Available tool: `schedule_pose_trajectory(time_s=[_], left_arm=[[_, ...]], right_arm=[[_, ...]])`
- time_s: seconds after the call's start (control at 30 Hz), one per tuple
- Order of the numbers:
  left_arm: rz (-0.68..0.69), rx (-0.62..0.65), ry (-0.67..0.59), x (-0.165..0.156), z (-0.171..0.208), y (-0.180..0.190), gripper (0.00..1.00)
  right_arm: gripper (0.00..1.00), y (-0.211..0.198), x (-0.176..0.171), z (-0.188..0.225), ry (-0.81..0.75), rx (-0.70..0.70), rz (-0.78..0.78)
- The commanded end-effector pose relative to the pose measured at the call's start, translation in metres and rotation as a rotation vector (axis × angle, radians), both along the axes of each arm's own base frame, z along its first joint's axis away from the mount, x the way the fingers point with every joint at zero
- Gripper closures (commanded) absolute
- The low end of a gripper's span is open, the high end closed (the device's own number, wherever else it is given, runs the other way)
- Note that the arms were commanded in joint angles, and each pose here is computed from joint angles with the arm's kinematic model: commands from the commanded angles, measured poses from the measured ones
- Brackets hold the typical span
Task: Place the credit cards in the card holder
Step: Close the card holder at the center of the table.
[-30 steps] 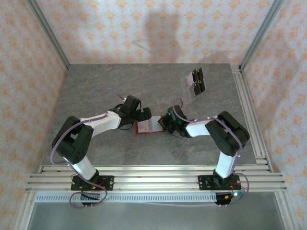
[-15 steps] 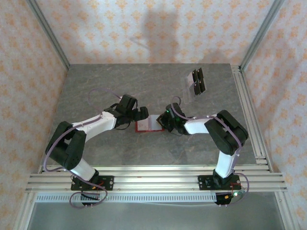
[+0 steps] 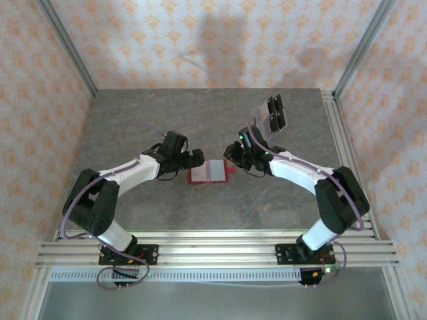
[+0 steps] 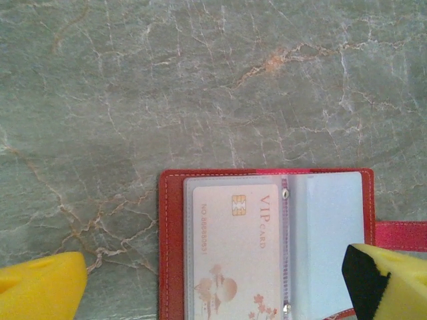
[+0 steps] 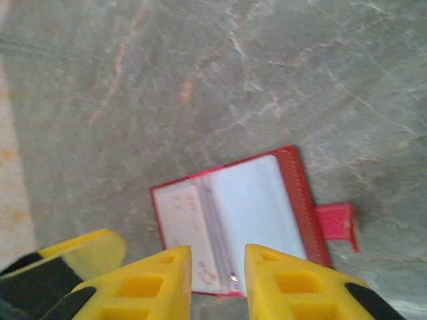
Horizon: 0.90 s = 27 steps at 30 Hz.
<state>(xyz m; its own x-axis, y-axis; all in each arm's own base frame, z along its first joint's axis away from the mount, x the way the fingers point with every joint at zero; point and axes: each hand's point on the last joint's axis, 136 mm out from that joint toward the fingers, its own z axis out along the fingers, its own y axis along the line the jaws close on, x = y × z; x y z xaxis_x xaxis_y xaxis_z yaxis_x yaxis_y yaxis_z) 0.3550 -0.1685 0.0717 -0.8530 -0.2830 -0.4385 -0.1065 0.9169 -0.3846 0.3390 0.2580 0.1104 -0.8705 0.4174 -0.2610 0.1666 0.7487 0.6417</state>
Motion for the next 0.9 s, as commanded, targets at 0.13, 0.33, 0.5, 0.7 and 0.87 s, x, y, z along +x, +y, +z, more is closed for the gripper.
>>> schedule_pose_trajectory(time_s=[0.13, 0.33, 0.5, 0.7, 0.87], left_arm=[[-0.051, -0.035, 0.030, 0.005, -0.012, -0.011, 0.00], [-0.055, -0.064, 0.030, 0.010, -0.015, -0.017, 0.00], [-0.046, -0.087, 0.031, 0.013, -0.018, -0.021, 0.00], [-0.046, -0.099, 0.036, 0.014, -0.023, -0.023, 0.00], [-0.046, -0.118, 0.032, 0.015, -0.022, -0.027, 0.00]], right_arm=[[0.92, 0.010, -0.018, -0.028, 0.069, -0.005, 0.102], [1.00, 0.020, -0.024, -0.058, 0.124, 0.063, 0.071], [1.00, 0.020, -0.029, -0.080, 0.156, 0.098, 0.040], [1.00, 0.018, -0.034, -0.099, 0.190, 0.113, 0.019], [1.00, 0.016, -0.037, -0.104, 0.200, 0.113, 0.014]])
